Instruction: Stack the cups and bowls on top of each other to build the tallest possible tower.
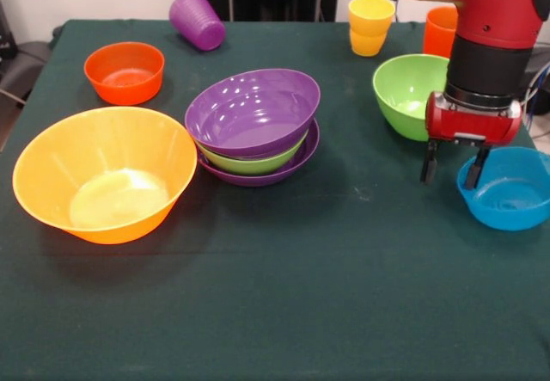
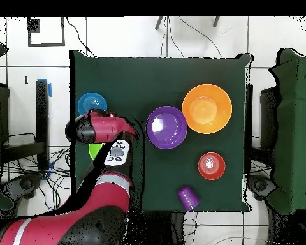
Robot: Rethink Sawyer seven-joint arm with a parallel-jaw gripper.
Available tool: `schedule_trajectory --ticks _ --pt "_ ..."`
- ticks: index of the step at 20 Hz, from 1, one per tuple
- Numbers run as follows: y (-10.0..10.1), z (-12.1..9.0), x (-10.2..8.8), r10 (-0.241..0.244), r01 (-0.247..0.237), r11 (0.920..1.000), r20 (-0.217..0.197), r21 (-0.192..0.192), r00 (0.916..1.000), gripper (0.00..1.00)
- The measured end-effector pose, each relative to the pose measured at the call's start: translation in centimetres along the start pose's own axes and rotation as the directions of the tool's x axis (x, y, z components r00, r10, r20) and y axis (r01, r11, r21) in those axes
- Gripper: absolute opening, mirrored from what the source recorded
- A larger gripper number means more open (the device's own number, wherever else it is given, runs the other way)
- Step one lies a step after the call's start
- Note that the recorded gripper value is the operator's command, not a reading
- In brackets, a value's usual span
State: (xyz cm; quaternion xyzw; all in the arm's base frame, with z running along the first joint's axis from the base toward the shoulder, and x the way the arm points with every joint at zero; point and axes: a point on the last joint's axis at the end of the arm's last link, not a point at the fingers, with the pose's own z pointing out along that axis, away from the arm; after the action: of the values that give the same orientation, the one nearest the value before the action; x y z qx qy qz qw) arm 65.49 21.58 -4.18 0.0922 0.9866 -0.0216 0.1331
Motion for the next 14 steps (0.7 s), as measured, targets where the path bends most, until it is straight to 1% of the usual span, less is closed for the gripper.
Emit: schedule_trajectory --ticks 8,14 --pt "0.56 0.16 0.57 -0.009 0.009 1.0000 -0.005 -0.001 0.9999 1.00" --pt "0.86 0.03 0.47 0.000 0.000 1.0000 -0.004 -0.005 1.0000 1.00"
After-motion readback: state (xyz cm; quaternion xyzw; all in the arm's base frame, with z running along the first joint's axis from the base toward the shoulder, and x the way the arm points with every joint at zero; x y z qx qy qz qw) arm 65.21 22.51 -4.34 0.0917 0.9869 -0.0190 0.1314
